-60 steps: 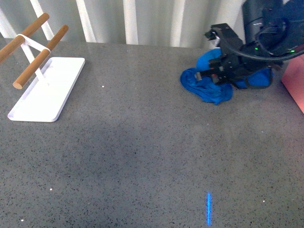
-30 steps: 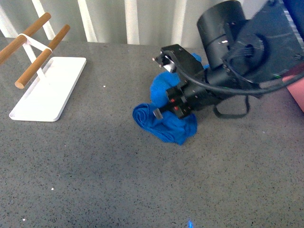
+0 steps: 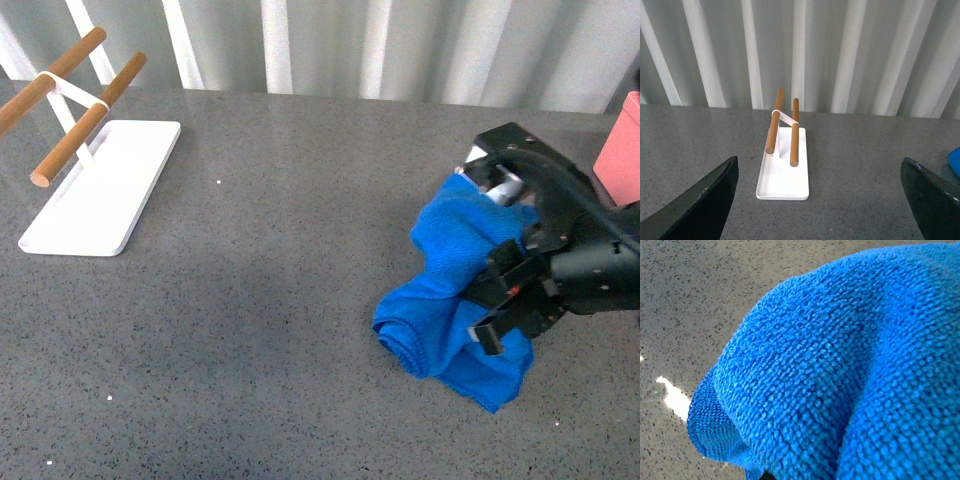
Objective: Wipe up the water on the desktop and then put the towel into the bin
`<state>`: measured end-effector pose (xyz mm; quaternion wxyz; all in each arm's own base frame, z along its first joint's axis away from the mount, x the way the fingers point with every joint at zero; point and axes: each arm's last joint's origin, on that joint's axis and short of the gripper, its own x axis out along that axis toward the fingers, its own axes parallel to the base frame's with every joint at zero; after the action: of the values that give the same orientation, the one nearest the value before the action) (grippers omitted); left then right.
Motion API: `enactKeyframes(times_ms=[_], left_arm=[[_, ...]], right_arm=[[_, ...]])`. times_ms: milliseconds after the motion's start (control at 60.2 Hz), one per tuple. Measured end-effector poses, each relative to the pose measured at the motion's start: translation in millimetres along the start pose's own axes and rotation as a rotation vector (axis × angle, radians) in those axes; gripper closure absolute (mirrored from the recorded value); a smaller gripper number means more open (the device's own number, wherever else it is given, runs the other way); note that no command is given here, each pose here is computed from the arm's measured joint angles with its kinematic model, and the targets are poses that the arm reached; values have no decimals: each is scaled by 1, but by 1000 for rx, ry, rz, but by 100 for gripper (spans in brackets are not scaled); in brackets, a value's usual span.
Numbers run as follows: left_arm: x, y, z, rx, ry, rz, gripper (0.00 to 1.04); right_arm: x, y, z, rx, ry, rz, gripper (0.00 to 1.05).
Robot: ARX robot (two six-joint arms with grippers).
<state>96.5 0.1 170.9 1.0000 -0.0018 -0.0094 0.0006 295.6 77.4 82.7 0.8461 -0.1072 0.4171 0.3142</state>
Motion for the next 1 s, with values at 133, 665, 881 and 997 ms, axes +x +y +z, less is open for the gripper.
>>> enactKeyframes(times_ms=[133, 665, 881, 997], left_arm=[[0, 0, 0, 0, 0, 0, 7], [0, 0, 0, 0, 0, 0, 7], [0, 0, 0, 0, 0, 0, 7], [0, 0, 0, 0, 0, 0, 7]], right_arm=[[-19, -11, -8, 8, -8, -39, 98], [-54, -64, -44, 82, 22, -176, 98], [-59, -92, -26, 73, -12, -244, 98], [-61, -99, 3, 24, -45, -263, 98]])
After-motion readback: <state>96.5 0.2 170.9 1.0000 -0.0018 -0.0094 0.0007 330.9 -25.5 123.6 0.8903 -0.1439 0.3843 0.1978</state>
